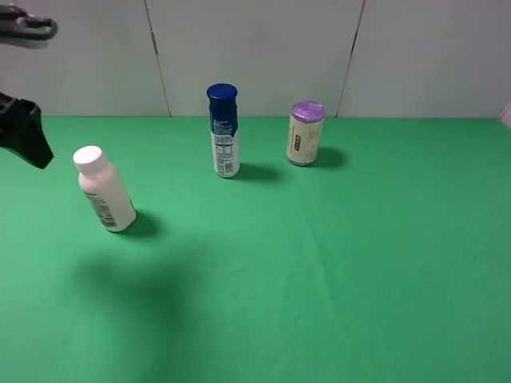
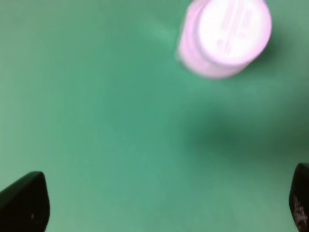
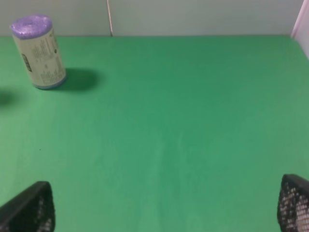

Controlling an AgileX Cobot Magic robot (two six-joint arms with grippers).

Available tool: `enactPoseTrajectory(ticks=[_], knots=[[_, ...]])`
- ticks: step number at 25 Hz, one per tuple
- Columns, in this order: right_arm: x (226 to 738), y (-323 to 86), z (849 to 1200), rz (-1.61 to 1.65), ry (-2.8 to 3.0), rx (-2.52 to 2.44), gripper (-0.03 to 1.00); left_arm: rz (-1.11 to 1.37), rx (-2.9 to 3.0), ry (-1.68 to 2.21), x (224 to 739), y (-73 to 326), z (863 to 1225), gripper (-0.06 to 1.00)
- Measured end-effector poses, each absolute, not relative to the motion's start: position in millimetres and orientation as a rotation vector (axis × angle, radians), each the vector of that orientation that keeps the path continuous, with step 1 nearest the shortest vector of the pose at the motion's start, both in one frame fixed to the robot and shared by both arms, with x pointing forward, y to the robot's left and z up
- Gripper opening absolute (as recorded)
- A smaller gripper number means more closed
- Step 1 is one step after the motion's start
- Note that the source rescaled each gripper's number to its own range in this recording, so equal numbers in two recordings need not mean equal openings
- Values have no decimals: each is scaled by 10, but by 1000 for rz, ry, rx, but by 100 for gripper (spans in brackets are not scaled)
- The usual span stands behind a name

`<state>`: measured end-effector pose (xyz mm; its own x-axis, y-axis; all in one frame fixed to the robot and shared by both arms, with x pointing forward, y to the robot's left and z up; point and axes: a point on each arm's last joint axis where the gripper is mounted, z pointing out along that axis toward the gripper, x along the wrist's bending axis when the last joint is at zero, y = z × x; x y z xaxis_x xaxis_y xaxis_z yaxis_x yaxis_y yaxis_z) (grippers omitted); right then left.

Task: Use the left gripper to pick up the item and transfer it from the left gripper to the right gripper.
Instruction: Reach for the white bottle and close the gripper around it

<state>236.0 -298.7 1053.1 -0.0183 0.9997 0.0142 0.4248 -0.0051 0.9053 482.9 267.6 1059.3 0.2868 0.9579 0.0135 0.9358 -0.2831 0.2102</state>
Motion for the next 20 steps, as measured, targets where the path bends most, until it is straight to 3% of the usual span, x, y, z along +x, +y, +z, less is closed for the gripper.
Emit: enactPoseTrajectory(ticks=[20], knots=[[2360,-2987,10531,992,1537,1523,100,64,2558,1656,5350,2222,9742,100]])
